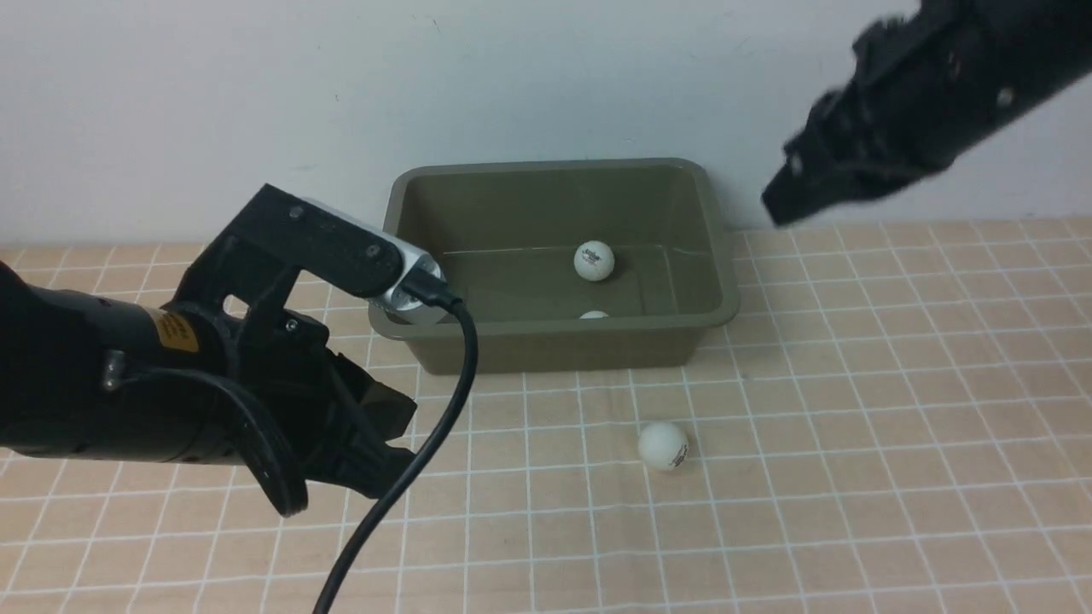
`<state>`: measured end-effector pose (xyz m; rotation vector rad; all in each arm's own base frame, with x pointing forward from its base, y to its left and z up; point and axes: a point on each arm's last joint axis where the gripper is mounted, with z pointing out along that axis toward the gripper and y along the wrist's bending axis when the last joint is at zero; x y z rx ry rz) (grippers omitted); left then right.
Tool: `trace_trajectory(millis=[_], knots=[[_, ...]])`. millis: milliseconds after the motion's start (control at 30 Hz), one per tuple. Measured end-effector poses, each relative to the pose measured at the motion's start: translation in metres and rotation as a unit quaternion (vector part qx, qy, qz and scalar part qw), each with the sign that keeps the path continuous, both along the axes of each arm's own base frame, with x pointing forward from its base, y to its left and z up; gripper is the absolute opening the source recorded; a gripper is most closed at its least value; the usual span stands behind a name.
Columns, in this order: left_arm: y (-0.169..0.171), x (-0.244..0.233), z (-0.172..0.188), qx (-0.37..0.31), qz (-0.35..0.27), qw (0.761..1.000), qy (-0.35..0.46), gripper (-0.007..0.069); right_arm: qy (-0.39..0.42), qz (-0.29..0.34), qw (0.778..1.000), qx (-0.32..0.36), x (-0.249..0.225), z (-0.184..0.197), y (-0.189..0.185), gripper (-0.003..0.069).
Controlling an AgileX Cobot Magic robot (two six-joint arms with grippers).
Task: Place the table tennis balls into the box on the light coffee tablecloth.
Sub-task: 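Reach for and grasp a ping pong ball on the table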
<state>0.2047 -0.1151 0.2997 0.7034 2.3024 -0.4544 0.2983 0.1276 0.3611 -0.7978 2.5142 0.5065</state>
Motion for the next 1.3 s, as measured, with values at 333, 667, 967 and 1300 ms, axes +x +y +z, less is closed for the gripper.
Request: trace_trajectory(millis=[333, 667, 967, 1300], knots=[[0.0, -0.001, 0.0, 0.005, -0.008, 1.0, 0.001, -0.0069, -0.006, -0.002, 1.0, -0.014, -0.055, -0.075, -0.012, 0.0022], [0.0, -0.001, 0.0, 0.004, -0.007, 1.0, 0.0, -0.0069, -0.041, 0.017, 0.999, 0.012, -0.023, -0.138, 0.038, 0.0288], [0.0, -0.001, 0.0, 0.001, -0.006, 1.0, 0.001, -0.0069, -0.056, -0.001, 0.998, -0.011, 0.0, -0.172, 0.049, 0.0376], [-0.001, -0.001, 0.0, -0.007, -0.005, 1.0, 0.006, -0.0069, 0.0, 0.0, 0.999, -0.037, 0.026, -0.148, 0.062, 0.0379]])
